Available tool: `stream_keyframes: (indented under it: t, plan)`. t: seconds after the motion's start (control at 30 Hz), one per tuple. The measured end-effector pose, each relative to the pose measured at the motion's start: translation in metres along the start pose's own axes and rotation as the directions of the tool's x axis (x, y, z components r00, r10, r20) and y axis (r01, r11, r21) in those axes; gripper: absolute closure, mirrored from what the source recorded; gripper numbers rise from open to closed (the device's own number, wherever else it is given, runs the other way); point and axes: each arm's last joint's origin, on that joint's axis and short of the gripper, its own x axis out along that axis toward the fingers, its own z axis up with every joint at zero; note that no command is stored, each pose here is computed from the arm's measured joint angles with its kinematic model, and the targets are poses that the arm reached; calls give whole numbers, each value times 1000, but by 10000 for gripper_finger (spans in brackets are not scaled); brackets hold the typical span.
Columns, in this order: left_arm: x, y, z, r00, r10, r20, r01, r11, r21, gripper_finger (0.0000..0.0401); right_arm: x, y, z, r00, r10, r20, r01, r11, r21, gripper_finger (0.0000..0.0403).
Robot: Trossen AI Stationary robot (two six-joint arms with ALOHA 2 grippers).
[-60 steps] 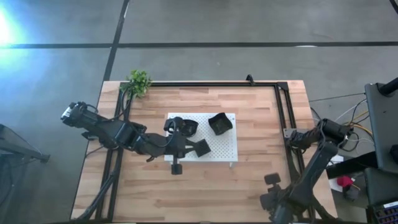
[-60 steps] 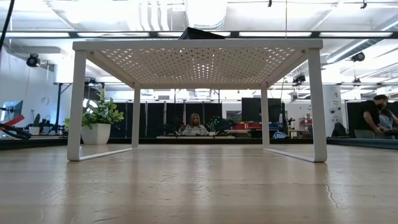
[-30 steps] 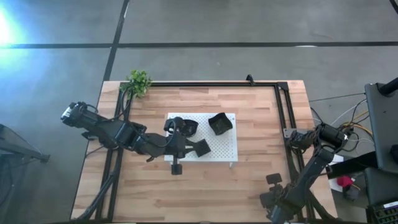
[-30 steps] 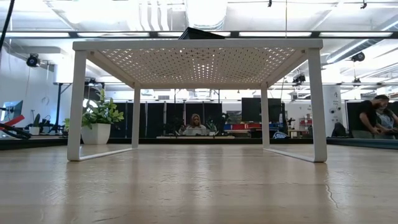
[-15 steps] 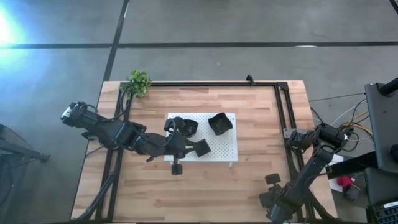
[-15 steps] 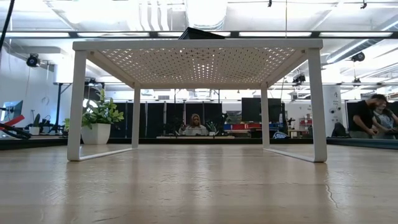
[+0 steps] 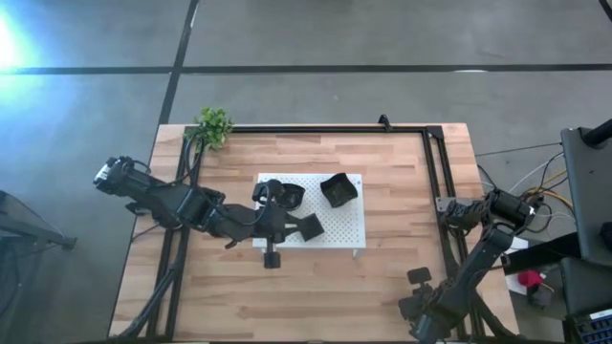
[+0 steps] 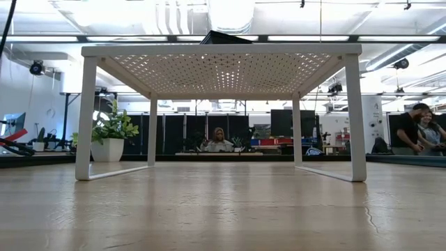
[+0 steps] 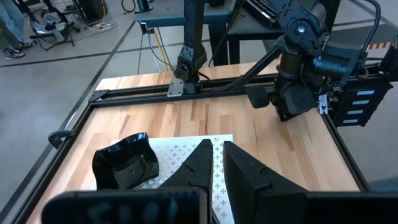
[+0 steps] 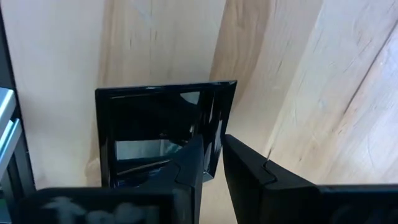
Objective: Pick & Place Mini shaped plates
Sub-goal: Stack the black square plate on top of the black square plate on the shelf
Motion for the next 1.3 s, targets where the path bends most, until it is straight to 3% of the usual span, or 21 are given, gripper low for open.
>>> stream_keyframes:
  t: [0.93,1.3]
  plan:
    - [0,0,1,1000,-1,8,1,1000,-8,369,-8,1,1,1000,21,17,-21,1000,14,346]
    - [0,0,1,1000,-1,7,1,1000,-7,369,-7,-3,-1,1000,-21,5,21,1000,13,346]
